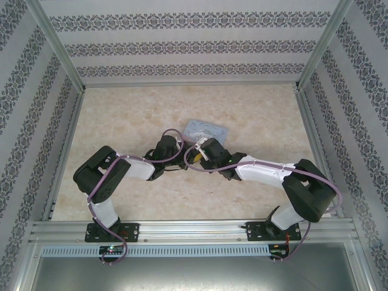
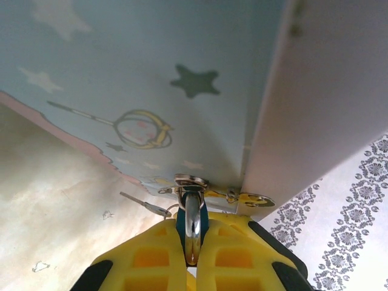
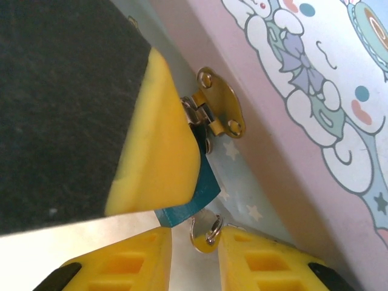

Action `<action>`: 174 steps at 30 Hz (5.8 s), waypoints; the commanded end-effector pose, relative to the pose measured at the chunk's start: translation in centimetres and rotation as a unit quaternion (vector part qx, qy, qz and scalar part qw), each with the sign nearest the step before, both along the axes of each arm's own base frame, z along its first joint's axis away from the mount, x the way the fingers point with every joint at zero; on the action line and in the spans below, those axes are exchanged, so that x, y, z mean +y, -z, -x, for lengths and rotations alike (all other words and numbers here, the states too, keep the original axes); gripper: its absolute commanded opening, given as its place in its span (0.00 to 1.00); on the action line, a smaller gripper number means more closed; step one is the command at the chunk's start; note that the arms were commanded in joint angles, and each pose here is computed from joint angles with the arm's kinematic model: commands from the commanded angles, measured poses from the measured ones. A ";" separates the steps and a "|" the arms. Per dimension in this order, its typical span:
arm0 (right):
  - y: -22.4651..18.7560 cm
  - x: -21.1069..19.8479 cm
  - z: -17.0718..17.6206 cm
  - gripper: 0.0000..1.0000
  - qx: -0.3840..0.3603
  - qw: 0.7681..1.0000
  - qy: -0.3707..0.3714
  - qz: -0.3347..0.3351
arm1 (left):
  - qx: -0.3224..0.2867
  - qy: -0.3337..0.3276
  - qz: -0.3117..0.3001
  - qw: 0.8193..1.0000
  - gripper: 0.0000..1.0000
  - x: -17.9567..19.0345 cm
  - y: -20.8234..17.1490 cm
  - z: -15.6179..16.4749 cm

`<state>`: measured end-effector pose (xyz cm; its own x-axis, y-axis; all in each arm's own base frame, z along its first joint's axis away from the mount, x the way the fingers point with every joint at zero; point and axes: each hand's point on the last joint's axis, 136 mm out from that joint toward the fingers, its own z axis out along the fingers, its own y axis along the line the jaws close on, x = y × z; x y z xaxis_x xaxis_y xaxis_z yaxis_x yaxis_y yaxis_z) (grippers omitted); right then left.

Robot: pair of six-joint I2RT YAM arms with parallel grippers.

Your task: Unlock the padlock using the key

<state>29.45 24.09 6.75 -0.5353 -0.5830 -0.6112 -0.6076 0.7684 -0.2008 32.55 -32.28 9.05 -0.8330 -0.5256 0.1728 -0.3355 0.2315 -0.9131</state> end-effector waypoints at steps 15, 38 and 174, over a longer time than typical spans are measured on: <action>-2.0 1.6 -1.0 0.16 0.007 0.999 0.001 -0.045 | -0.033 0.012 0.026 0.999 0.00 -0.7 -2.5 -0.3; -3.2 1.5 3.4 0.65 0.188 0.881 0.195 -0.389 | -0.032 0.035 -0.079 0.996 0.27 1.3 2.6 1.5; 3.6 2.0 -5.1 0.33 0.176 0.858 0.231 -0.423 | -0.126 0.158 -0.509 0.837 1.00 11.3 -0.6 -8.8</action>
